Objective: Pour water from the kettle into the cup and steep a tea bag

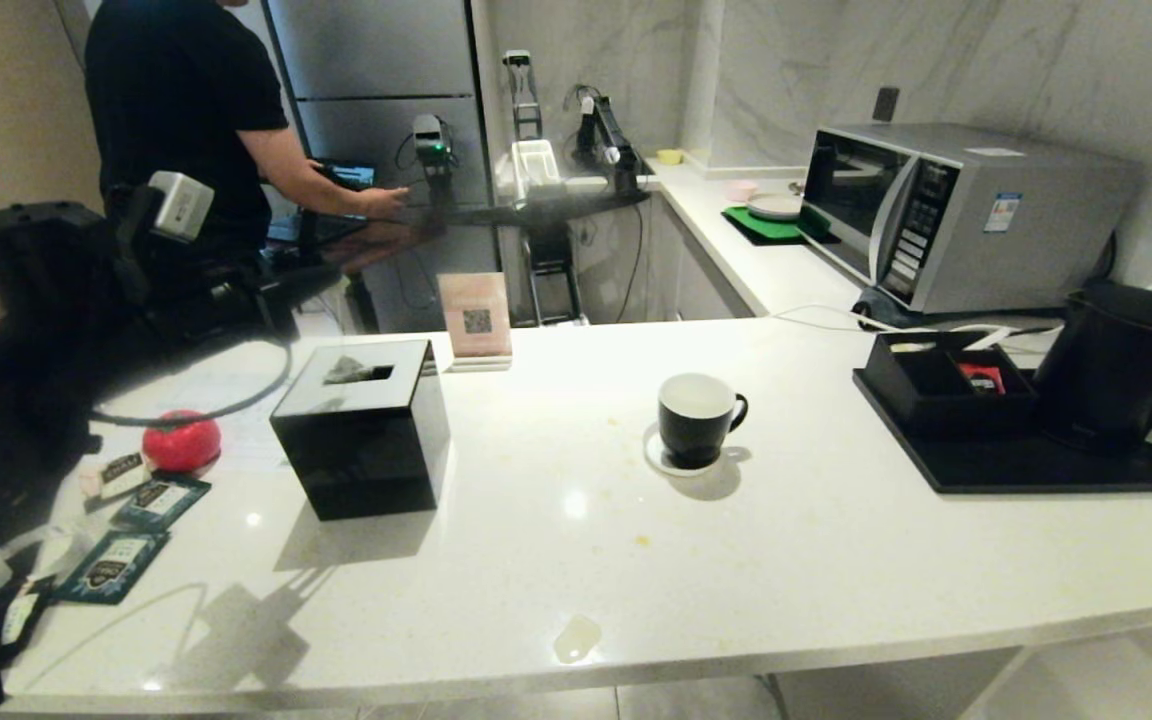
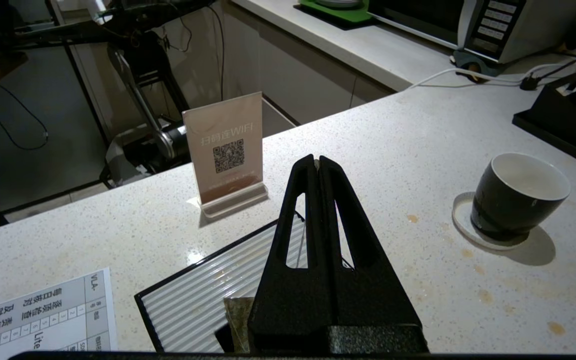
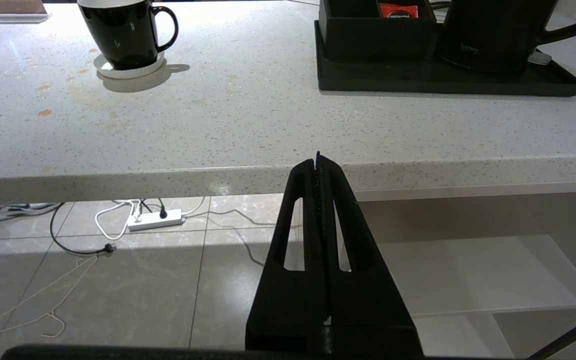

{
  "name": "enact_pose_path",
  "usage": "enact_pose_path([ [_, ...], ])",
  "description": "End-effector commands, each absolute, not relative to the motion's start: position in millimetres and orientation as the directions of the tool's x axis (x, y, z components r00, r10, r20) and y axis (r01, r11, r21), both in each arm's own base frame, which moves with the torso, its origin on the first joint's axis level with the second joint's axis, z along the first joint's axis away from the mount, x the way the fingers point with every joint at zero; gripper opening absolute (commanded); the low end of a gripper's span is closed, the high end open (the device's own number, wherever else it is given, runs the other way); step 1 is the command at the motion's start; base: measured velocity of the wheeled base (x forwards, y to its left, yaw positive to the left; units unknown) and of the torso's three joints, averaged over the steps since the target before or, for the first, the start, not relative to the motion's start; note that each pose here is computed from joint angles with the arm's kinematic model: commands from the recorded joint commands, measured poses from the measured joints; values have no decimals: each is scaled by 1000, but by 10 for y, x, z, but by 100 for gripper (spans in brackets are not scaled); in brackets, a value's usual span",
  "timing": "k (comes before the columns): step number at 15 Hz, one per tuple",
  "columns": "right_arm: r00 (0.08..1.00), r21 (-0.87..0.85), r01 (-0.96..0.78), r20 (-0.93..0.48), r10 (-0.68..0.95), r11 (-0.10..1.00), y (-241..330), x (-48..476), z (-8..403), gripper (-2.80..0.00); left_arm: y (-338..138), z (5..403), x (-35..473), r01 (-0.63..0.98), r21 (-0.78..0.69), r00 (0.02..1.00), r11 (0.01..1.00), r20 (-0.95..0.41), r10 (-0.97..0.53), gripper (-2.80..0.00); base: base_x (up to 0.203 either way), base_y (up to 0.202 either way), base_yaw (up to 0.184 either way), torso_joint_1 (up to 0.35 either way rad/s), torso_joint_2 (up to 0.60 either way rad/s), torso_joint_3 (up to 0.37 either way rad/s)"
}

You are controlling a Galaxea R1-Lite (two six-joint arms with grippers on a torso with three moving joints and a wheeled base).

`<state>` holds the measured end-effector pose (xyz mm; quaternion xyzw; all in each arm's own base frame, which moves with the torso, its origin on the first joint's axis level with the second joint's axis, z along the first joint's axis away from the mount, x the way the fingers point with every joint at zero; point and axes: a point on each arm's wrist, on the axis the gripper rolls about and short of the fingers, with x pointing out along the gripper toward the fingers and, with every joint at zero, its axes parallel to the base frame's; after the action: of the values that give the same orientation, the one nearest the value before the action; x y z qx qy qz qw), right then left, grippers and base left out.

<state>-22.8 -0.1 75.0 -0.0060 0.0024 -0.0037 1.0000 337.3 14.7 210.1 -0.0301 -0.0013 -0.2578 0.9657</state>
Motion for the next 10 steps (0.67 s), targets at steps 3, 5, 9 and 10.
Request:
enact_pose_path([
  [3,1000,-12,8,-6,-8,1000,-1,-227,750,-280,99,2182,3334,532,-43,847,846,41,-531,-280,0,0,0,0,0,0],
  [5,1000,-12,8,-6,-8,1000,-1,-227,750,-280,72,2168,3336,540,-44,842,840,37,-539,-280,0,0,0,0,0,0],
  [9,1000,-12,8,-6,-8,1000,-1,-227,750,-280,77,2126,3352,537,-49,843,842,26,-537,-280,0,0,0,0,0,0],
  [10,1000,-12,6,-6,-6,1000,-1,-227,750,-280,85,2098,3363,534,-52,845,844,20,-534,-280,0,0,0,0,0,0],
])
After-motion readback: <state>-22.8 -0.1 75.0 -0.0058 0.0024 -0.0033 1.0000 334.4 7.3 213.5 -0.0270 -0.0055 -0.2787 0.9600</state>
